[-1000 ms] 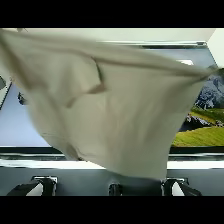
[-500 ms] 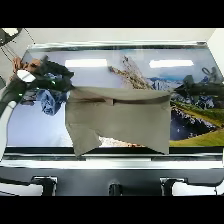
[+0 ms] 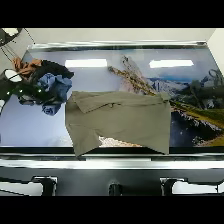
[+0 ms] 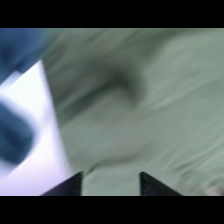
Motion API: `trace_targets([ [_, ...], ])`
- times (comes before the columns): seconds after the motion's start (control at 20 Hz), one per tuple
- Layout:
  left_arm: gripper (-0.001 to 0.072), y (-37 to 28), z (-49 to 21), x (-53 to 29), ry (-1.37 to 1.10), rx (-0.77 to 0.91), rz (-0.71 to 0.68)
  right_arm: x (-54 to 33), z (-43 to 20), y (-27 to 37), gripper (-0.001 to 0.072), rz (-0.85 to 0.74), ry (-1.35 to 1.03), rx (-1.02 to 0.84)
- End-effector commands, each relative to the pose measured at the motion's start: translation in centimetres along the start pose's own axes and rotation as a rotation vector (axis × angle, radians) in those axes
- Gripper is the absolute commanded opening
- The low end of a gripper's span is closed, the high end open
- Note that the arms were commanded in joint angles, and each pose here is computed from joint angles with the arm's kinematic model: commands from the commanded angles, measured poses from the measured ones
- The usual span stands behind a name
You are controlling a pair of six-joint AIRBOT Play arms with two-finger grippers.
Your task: Fold the shirts.
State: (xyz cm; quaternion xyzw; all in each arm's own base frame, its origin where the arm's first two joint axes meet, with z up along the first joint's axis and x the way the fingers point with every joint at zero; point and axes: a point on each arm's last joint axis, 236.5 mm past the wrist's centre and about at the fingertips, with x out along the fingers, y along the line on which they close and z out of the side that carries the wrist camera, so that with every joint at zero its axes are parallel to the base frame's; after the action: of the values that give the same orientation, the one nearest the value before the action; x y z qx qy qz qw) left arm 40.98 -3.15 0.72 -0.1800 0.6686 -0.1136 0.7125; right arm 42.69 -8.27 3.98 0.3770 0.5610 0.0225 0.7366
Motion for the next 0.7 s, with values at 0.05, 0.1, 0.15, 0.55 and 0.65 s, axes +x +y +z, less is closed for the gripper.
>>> trace_targets([
  [0.05, 0.0369, 5.1, -7.2, 3.2, 0.185, -0.109, 0.035, -1.9, -7.9, -9.8, 0.0496, -0.338, 0.282, 0.077],
  [0.1, 0.0408, 4.7, -8.4, 5.0, 0.208, -0.108, -0.008, -1.0, -9.1, -9.8, 0.0497, -0.318, 0.318, 0.085],
  [0.15, 0.0411, 4.4, -9.1, 6.4, 0.209, -0.111, -0.042, -0.3, -10.3, -9.7, 0.0498, -0.291, 0.353, 0.091],
  [0.55, 0.0394, 3.3, -7.1, 10.7, 0.085, -0.157, -0.092, 1.4, -15.0, -10.4, 0.0504, -0.258, 0.418, 0.077],
  [0.65, 0.0393, 2.8, -6.2, 11.2, 0.048, -0.137, -0.079, 1.2, -16.1, -10.8, 0.0518, -0.271, 0.413, 0.061],
])
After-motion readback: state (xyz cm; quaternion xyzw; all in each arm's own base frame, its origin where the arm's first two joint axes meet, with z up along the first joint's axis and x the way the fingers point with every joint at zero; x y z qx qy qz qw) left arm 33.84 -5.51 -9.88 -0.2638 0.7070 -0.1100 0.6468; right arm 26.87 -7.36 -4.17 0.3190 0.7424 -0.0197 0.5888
